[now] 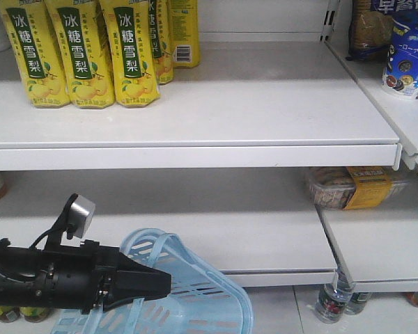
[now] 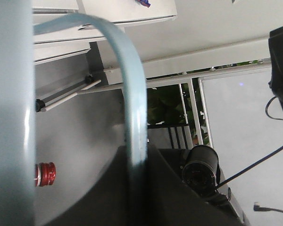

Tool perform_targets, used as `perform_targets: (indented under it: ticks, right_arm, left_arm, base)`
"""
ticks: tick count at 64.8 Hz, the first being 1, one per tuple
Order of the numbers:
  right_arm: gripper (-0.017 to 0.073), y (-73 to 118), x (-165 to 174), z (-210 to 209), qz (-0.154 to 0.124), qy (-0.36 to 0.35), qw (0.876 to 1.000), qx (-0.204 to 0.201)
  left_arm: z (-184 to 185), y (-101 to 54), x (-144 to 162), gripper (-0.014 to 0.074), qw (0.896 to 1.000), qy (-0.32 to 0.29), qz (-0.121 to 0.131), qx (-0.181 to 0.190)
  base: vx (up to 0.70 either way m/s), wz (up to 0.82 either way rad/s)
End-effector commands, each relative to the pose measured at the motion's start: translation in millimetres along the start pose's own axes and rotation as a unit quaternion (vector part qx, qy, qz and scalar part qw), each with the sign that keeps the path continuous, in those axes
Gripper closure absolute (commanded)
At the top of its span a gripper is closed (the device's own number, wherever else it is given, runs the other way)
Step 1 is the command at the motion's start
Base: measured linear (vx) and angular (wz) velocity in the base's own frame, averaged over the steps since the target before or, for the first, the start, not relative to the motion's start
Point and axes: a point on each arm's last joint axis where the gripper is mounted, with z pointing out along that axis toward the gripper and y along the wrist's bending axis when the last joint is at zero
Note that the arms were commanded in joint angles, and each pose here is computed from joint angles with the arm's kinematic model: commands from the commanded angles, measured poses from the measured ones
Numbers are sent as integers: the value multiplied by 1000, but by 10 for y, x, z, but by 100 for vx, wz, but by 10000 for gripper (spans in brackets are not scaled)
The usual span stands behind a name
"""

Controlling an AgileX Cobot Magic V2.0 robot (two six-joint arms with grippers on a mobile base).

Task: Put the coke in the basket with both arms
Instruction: 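Withdraw the open right gripper away from the basket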

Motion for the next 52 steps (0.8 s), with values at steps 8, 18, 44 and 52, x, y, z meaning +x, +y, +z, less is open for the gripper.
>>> perform_targets:
  ticks: [8, 18, 44, 52]
  right_arm:
    - [181, -27, 218, -179, 34, -110, 990, 77]
    - [181, 38, 492, -171, 45, -96, 992, 72]
    - [181, 59, 581, -148, 94, -92, 989, 64]
    - [247, 60, 582, -148, 77, -90, 991, 65]
  left_arm:
    - [-45, -278, -72, 600, 995, -30, -1, 92]
    - [-45, -278, -72, 600, 995, -30, -1, 92]
    - [-45, -278, -72, 600, 995, -30, -1, 92]
    - [-45, -278, -72, 600, 995, -30, -1, 92]
  base:
    - [0, 0]
    - [0, 0]
    - [0, 0]
    - [0, 0]
